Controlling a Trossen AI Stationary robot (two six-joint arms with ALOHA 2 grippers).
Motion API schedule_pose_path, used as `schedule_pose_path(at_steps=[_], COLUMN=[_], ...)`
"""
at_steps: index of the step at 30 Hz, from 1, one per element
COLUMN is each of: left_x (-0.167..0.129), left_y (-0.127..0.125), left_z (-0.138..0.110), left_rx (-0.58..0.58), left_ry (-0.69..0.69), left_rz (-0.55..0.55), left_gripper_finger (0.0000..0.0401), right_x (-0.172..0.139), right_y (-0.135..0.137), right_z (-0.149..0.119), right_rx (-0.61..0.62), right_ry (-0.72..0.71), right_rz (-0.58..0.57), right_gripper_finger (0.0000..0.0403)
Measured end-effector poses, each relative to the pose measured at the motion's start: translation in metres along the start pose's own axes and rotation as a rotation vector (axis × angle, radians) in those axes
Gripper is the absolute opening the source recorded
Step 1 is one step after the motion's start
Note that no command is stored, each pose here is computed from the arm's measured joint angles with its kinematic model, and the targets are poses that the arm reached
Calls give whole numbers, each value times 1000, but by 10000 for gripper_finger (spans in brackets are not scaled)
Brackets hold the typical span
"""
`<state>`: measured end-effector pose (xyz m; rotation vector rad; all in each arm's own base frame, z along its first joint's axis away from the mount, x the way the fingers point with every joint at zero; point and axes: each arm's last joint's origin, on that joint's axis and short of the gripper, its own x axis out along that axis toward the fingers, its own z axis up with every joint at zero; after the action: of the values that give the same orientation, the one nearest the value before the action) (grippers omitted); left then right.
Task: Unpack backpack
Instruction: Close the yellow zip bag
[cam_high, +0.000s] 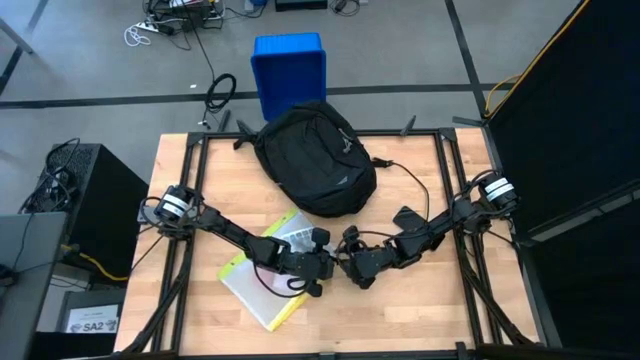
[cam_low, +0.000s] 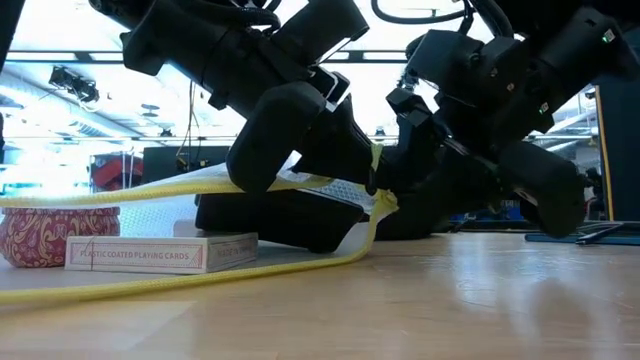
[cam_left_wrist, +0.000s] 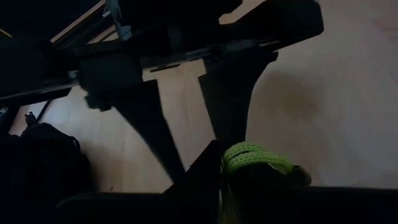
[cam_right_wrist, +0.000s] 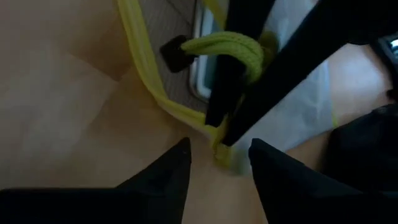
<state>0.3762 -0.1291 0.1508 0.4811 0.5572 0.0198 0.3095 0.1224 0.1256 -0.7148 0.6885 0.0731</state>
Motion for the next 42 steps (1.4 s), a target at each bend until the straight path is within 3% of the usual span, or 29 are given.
schedule_pose_path(at_steps=[19, 25, 42], left_x=[0, -2, -38], left_y=[1, -2, -28], left_z=[3, 4, 21], left_rx=[-13, -8, 49], left_ry=[-24, -29, 26], left_rz=[12, 15, 13], left_gripper_finger=[0, 0, 0], right_x=[-1, -3, -6], right_y=[1, 4, 12], right_z=[1, 1, -6], right_rx=[-74, -57, -17], right_ry=[11, 30, 105], right_rz=[-31, -64, -23], right_gripper_finger=[7, 2, 0])
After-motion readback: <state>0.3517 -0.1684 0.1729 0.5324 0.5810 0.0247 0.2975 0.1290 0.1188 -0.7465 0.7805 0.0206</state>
